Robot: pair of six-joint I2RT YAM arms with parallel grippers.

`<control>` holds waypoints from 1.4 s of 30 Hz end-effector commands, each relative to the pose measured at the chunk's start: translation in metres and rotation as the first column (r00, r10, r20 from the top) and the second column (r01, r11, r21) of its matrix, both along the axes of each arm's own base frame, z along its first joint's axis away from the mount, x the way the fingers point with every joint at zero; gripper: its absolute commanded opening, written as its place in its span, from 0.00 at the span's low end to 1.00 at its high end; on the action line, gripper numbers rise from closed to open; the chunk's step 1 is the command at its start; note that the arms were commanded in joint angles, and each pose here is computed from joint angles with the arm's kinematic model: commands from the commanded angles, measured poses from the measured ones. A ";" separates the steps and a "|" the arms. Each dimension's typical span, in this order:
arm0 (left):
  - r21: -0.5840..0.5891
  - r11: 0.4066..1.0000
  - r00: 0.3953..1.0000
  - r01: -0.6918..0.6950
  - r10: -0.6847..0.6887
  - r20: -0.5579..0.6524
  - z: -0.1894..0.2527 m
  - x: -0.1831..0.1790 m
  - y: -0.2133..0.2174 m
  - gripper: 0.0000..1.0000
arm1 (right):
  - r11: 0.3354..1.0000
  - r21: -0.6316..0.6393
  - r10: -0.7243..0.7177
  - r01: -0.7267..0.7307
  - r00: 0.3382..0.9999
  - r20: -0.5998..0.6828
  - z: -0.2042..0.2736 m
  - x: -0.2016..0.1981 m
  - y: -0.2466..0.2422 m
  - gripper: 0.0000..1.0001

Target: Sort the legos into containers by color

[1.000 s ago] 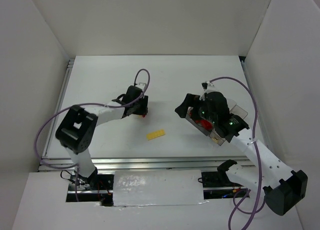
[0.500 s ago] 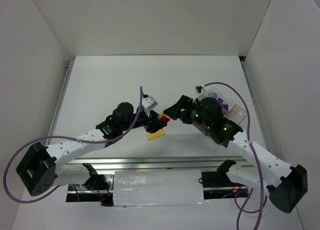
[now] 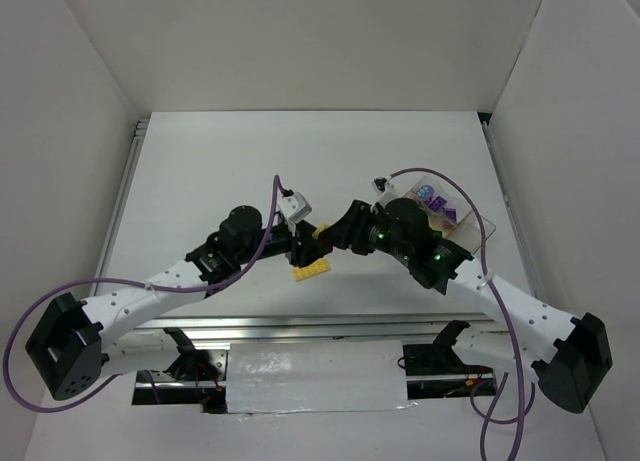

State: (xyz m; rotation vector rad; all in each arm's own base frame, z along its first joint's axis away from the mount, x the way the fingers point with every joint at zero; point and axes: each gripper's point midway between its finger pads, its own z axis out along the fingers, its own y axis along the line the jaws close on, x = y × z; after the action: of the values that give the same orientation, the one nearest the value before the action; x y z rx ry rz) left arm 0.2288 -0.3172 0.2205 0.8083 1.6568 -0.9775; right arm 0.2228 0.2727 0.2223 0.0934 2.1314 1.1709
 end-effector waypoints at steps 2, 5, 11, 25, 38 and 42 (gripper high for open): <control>-0.087 0.996 0.993 0.026 -0.016 0.113 0.046 0.000 -0.005 0.20 | 0.993 0.087 0.072 -0.079 0.994 0.088 0.035 0.000 0.020 0.46; -0.089 0.996 0.995 0.001 0.007 0.098 0.047 0.002 -0.002 0.71 | 0.967 0.148 0.175 -0.207 0.963 0.203 0.052 -0.013 0.031 0.01; -0.035 0.999 0.999 -0.037 0.036 -0.005 0.058 -0.009 0.013 1.00 | 0.968 0.097 0.149 -0.230 0.845 0.513 0.072 -0.001 -0.018 0.00; -0.221 0.850 0.867 0.478 -0.497 -0.033 0.107 -0.114 -0.002 1.00 | 0.660 -0.198 0.573 -0.725 0.316 0.756 0.102 -0.112 -0.045 0.00; -0.264 0.815 0.825 0.517 -0.556 -0.102 0.102 -0.105 -0.032 0.79 | 0.688 -0.158 0.553 -0.708 0.371 0.746 0.114 -0.104 -0.027 0.00; -0.270 0.815 0.829 0.513 -0.552 -0.091 0.105 -0.103 -0.035 0.39 | 0.702 -0.139 0.571 -0.698 0.436 0.696 0.107 -0.094 -0.021 0.00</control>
State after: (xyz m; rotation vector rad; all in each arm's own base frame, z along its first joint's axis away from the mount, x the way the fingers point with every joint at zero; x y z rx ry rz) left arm 0.1249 -0.3473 0.2863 1.0595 1.6044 -1.6498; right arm 0.1247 0.2479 0.3140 -1.0496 1.3533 1.5142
